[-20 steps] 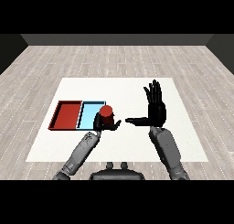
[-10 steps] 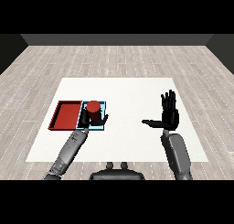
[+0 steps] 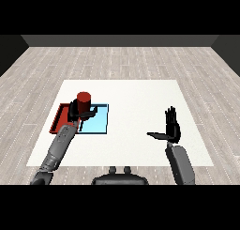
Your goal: Pick the red can and put it in the red box
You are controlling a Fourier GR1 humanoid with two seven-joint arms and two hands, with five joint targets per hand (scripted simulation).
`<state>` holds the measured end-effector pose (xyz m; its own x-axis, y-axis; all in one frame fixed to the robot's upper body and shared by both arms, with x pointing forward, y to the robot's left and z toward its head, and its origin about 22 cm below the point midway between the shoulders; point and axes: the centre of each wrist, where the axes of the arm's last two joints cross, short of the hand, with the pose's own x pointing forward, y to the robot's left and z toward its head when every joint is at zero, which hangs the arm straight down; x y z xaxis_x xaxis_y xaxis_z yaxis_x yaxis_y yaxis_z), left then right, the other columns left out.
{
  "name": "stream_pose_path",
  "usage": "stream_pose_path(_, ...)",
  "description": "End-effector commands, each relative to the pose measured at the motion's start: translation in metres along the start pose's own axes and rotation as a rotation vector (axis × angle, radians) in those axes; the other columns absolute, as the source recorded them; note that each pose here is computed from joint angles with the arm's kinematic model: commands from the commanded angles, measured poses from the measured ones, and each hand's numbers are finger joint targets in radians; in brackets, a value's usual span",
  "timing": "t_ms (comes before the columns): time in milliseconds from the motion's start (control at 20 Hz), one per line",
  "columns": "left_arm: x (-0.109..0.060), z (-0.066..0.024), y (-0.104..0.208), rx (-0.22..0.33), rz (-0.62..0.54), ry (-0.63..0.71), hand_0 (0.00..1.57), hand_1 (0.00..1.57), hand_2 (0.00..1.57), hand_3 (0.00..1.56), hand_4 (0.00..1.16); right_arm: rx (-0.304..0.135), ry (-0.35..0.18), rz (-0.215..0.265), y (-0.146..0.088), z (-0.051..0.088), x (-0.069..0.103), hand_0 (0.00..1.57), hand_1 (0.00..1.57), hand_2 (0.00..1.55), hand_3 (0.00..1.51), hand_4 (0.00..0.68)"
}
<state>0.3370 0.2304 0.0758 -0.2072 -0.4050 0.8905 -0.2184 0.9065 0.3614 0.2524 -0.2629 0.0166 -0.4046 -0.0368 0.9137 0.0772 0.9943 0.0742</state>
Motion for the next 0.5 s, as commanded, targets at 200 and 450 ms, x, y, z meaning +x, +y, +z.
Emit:
stream_pose_path(200, -0.074, -0.0205, 0.058, 0.081, -0.192, 0.225, 1.57, 1.57, 1.53, 1.44, 1.09, -0.019, 0.062, 0.029, -0.038, 0.012, -0.008, 0.0, 0.0, 0.0, 0.0, 0.0)
stream_pose_path(450, -0.117, -0.0184, 0.1, 0.145, -0.194, 0.382, 1.57, 1.57, 1.57, 1.49, 1.09, -0.026, -0.012, 0.042, -0.013, 0.0, -0.013, 0.0, 0.0, 0.0, 0.0, 0.0)
